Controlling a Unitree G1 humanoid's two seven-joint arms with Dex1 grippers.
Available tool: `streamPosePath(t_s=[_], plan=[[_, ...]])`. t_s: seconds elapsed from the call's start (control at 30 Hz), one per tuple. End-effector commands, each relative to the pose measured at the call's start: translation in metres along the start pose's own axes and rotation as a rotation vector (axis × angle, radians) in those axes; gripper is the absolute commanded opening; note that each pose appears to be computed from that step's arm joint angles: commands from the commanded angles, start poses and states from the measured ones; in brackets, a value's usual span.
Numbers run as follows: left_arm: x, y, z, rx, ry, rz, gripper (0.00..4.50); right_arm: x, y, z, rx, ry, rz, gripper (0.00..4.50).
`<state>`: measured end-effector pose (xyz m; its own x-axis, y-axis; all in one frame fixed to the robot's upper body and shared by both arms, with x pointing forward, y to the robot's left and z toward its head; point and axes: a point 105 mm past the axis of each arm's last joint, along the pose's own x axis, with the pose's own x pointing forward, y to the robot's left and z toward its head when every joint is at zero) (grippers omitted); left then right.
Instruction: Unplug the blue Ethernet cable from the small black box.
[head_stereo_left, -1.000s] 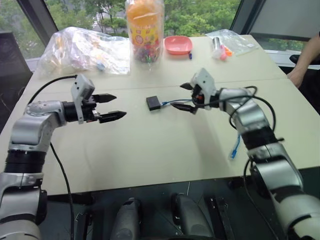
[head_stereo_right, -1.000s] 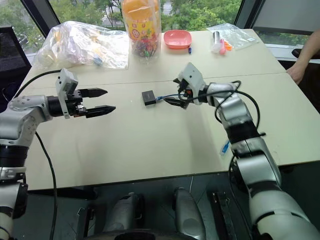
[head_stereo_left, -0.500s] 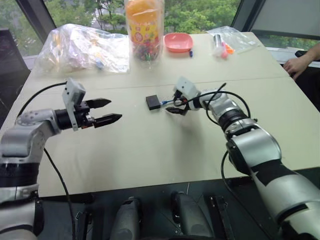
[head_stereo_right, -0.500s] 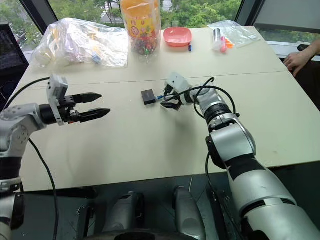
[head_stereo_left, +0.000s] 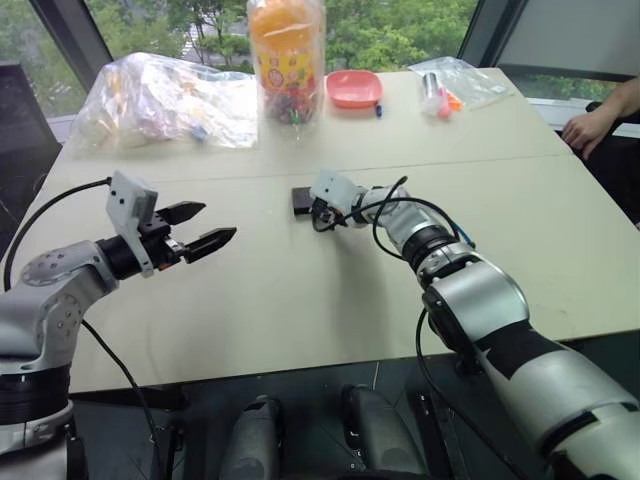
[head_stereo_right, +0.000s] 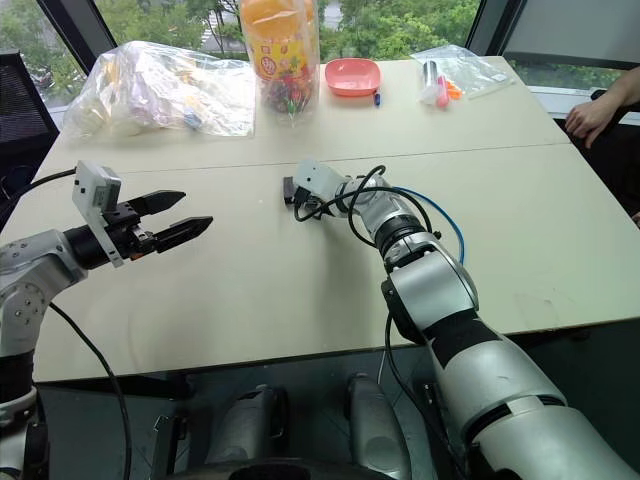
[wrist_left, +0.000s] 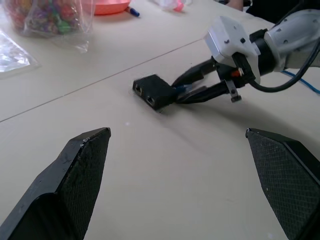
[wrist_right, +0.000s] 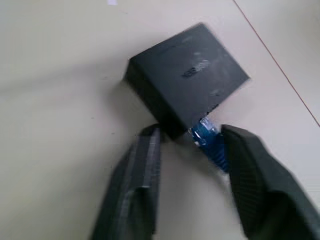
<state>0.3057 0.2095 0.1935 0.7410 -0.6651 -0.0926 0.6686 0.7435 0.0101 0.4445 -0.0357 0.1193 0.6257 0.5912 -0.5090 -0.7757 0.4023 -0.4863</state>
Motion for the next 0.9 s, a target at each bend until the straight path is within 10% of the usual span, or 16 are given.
streamPosePath(t_s=[0.03, 0.27, 0.43, 0.9], plan=[[-0.004, 0.002, 0.012, 0.037, -0.033, 0.023, 4.5, 0.002, 0.024, -0.011, 0.082, 0.029, 0.171, 0.02], [0.011, 0.01, 0.017, 0.045, -0.055, 0.013, 4.5, -0.003, 0.014, 0.023, 0.219, -0.118, 0.187, 0.02], [0.028, 0.024, 0.034, -0.03, -0.146, -0.028, 4.5, -0.022, -0.026, 0.068, -0.133, -0.244, -0.037, 0.02], [0.129, 0.016, 0.046, -0.188, -0.14, -0.33, 4.5, -0.096, -0.027, 0.061, -0.908, -0.33, -0.461, 0.02]])
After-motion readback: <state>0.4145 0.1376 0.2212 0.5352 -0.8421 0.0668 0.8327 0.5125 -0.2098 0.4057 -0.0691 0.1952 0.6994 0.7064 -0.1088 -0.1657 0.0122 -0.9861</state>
